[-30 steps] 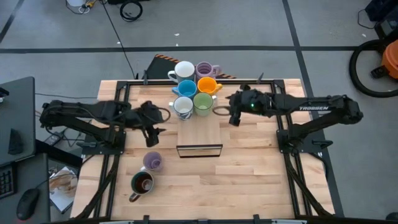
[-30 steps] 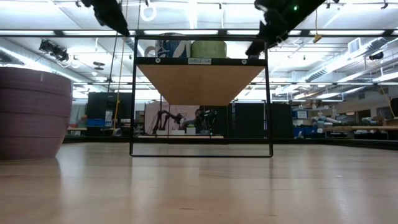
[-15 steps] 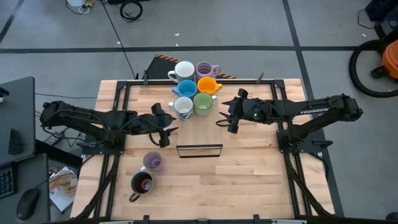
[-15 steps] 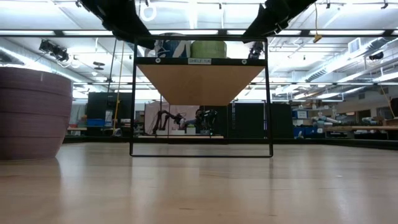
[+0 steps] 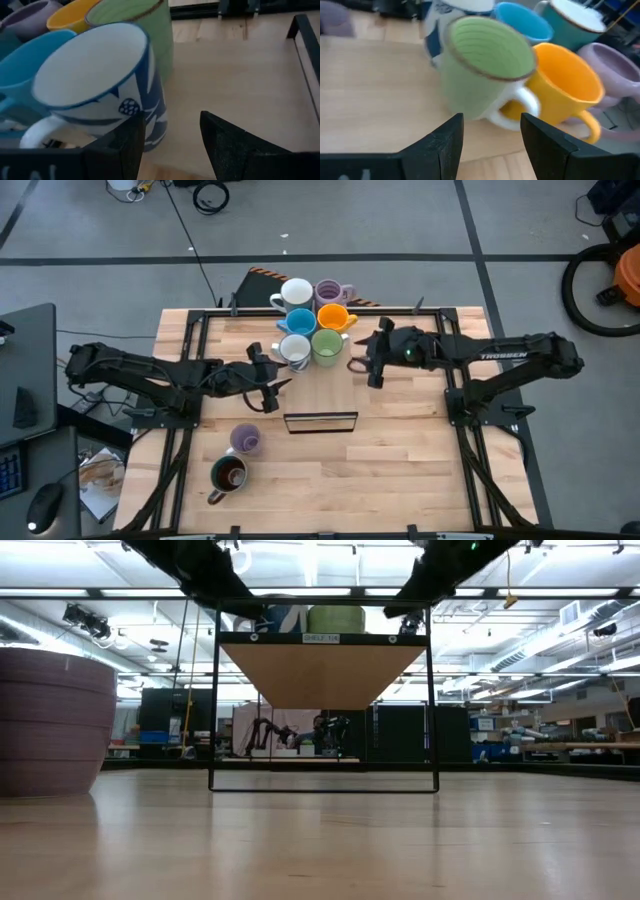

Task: Place coffee mugs
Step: Adjust the mugs on the shelf

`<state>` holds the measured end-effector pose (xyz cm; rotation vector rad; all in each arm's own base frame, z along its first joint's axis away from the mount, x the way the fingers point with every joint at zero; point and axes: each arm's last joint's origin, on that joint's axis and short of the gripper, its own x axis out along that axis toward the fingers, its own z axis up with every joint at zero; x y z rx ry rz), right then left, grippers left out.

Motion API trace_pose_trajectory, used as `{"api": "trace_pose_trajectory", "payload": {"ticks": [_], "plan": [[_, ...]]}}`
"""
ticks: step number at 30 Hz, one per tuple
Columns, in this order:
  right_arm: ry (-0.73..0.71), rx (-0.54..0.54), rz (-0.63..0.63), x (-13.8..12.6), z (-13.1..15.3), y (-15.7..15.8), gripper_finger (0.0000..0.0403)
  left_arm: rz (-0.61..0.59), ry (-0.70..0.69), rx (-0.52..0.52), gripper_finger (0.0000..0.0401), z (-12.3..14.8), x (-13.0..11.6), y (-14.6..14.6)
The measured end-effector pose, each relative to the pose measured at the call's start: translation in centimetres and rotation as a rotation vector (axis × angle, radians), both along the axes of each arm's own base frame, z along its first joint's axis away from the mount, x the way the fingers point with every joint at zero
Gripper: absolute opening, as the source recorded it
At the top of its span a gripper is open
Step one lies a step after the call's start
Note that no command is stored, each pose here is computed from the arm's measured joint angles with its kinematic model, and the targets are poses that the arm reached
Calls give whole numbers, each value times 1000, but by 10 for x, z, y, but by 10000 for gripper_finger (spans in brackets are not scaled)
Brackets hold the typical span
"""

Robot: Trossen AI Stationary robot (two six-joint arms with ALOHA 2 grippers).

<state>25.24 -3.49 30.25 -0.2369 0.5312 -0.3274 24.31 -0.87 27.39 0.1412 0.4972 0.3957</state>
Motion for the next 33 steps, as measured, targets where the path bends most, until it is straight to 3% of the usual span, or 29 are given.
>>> {"api": "trace_pose_trajectory", "payload": {"ticks": [10,24,33], "plan": [[-194,-53,-132,-5,-44,-26,202,-1,31,19,196,-7,7,2],[-314,-25,-112,-10,-58,-29,192,-9,19,30,196,-5,7,2],[-337,-13,-119,2,-69,-35,185,-19,5,43,196,-3,8,2]]}}
